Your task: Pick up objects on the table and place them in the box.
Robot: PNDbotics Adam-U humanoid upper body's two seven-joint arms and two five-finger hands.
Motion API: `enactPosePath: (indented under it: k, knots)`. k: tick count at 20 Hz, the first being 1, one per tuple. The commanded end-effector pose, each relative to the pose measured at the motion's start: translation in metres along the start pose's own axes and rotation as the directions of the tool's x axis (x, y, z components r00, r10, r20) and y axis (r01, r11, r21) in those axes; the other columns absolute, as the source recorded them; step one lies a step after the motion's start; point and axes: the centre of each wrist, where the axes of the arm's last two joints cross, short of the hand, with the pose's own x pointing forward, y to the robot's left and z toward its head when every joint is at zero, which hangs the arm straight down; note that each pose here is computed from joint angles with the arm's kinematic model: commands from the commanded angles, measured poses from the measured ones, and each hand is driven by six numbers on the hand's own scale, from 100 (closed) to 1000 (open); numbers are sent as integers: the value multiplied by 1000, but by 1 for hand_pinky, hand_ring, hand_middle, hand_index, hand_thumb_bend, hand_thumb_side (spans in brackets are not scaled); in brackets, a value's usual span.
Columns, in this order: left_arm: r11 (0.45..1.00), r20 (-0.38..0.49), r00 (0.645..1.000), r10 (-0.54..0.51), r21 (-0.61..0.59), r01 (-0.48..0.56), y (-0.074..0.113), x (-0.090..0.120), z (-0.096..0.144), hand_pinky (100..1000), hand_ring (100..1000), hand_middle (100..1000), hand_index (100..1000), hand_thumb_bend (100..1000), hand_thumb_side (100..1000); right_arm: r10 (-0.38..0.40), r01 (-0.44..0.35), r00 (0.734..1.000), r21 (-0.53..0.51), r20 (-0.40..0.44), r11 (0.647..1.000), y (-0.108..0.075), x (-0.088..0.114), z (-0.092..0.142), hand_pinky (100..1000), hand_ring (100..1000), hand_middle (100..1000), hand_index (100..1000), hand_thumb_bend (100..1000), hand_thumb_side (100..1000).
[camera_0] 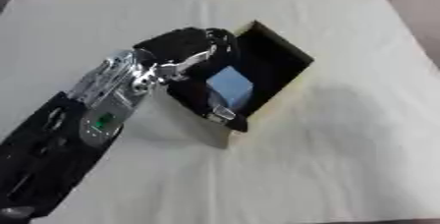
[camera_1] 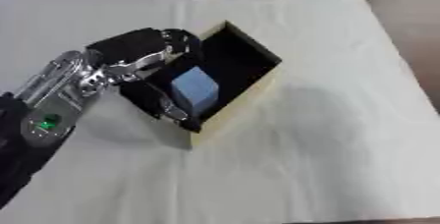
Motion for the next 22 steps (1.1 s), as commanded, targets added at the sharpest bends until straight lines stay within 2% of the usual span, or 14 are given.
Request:
enactPosePath:
  k: [1,3,5,8,9,12,17,20,22]
  knots:
    - [998,-4,1000,-24,53,24,16,0,4,821,831,879,853,722,749,14,-14,999,4,32,1000,-3,8,-4,710,696,572,738,100,1000]
    - [997,-3,1000,-16,74,16,18,1,6,818,828,878,849,687,746,14,-15,999,5,30,1000,-3,7,-4,710,696,572,738,100,1000]
    - [995,-4,1000,-4,100,4,21,2,8,804,816,873,836,600,742,15,-15,1000,7,28,1000,-3,7,-3,710,695,572,738,100,1000]
    - [989,6,1000,31,148,-31,26,4,12,794,808,874,825,543,745,16,-16,1000,7,26,1000,-3,7,-3,710,695,571,738,100,1000]
    - [985,16,999,45,166,-47,29,6,15,794,808,874,824,541,746,16,-16,1000,7,26,1000,-3,7,-3,710,695,571,738,100,1000]
    - [959,60,993,97,262,-110,45,12,31,785,799,872,810,446,732,17,-17,999,3,27,1000,-3,7,-3,709,695,572,738,100,1000]
    - [854,111,969,220,458,-247,72,11,78,782,798,879,799,413,731,19,-19,999,-8,40,1000,-4,8,-5,710,696,574,738,100,1000]
    - [768,113,949,295,563,-306,82,4,110,780,797,883,794,330,711,21,-20,999,-16,49,1000,-5,9,-7,709,697,574,738,100,1000]
    - [723,121,937,326,606,-330,86,3,124,780,797,883,794,330,711,21,-20,998,-19,52,1000,-5,10,-7,709,697,574,738,100,1000]
